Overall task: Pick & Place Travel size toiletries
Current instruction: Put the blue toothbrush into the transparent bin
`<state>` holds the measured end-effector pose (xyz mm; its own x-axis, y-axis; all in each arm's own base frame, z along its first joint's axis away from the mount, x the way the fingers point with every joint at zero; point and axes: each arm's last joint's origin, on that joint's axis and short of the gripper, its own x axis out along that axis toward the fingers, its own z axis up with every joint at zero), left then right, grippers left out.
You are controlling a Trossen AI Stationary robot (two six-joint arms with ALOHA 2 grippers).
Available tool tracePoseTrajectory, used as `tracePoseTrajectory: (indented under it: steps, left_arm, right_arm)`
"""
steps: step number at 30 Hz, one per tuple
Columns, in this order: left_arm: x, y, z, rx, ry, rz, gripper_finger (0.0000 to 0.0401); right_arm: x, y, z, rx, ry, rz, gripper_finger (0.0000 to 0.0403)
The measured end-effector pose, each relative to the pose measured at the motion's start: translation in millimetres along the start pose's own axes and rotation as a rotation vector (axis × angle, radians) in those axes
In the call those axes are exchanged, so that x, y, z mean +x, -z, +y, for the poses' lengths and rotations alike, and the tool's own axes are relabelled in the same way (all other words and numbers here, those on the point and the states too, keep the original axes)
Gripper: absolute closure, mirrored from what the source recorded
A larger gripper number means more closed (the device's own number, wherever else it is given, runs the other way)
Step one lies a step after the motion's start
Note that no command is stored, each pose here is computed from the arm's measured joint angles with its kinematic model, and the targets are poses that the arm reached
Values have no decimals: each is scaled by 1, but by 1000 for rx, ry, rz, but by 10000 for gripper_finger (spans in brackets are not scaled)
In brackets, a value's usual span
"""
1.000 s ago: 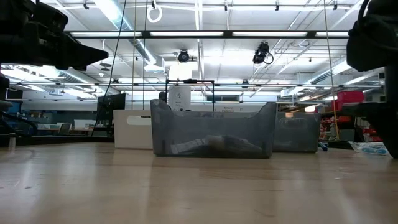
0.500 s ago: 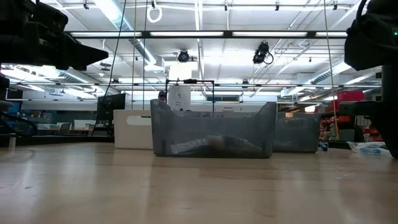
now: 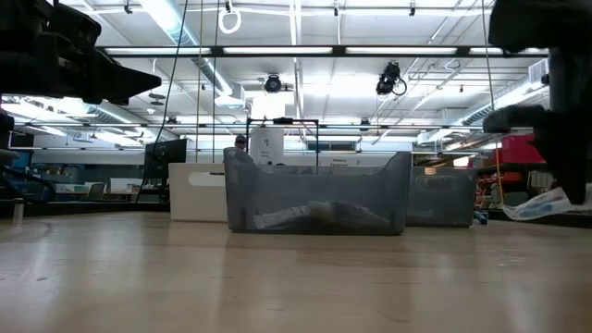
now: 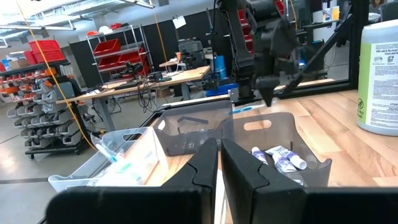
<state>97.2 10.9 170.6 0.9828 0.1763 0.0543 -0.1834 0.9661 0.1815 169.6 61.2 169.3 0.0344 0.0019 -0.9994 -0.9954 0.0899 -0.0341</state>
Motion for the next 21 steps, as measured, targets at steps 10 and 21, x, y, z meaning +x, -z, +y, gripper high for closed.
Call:
tracePoseTrajectory:
  steps: [10, 21]
  left_arm:
    - [0, 0, 0, 0, 0, 0, 374]
    - [0, 0, 0, 0, 0, 0, 374]
  right_arm:
    - [-47, -15, -28, 280, 90, -201, 313]
    - [-96, -3, -57, 638, 221, -321, 313]
